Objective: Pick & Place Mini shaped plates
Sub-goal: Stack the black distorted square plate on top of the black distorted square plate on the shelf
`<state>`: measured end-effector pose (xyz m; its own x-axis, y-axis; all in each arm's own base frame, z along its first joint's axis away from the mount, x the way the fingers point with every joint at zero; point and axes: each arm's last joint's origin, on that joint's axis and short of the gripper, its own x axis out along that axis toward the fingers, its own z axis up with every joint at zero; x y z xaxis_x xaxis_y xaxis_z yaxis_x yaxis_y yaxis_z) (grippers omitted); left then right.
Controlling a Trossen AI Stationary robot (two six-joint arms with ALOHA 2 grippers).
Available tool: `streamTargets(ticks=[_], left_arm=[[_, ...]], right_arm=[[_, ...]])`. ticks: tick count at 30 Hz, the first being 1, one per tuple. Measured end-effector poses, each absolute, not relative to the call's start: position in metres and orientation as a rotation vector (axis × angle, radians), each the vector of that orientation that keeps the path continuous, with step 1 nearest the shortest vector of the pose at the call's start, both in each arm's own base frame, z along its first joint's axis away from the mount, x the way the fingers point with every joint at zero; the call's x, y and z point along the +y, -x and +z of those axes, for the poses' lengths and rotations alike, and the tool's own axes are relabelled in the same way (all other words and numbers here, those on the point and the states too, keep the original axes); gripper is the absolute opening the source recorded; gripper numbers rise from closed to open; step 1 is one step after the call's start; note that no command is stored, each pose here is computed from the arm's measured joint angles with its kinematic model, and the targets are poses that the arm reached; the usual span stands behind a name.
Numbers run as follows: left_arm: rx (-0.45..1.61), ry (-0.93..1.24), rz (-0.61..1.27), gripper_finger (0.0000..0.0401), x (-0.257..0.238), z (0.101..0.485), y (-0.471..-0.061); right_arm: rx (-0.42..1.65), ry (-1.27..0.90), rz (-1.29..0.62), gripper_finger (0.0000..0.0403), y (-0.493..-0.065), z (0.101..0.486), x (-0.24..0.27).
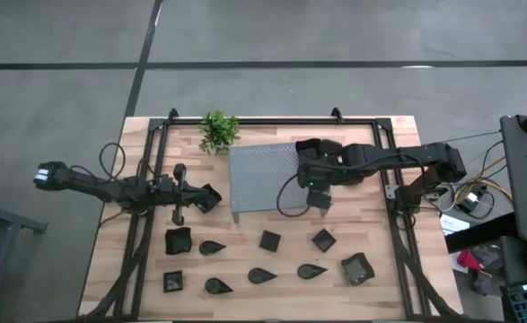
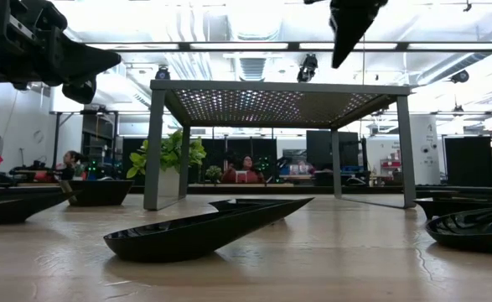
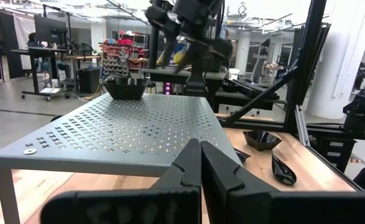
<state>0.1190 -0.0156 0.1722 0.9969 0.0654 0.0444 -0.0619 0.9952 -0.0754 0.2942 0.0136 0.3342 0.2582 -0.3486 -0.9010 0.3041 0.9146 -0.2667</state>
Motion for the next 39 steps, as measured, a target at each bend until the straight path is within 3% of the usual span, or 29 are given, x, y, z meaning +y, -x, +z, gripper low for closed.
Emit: streamTargets(ticks=[7,15,23,39], left_arm=[[-0.047,0.074,0.063,0.0,-0.016,0.172,-0.119],[-0.047,0.074,0.064,0.0,-0.016,0.172,-0.119],[-0.047,0.074,0.064,0.0,-0.016,0.172,-0.119],[-0.047,0.074,0.063,0.0,-0.016,0.172,-0.119]], right_arm=[[1.33,-0.474,-0.306,0.0103,-0.288,0.335,0.047],[1.398,-0.592,-0.254,0.0077,-0.275,0.334,0.098],[1.434,-0.714,-0.362,0.0068,-0.259,0.329,0.138],[1.633,-0.657,-0.546,0.0068,-0.267,0.262,0.205]])
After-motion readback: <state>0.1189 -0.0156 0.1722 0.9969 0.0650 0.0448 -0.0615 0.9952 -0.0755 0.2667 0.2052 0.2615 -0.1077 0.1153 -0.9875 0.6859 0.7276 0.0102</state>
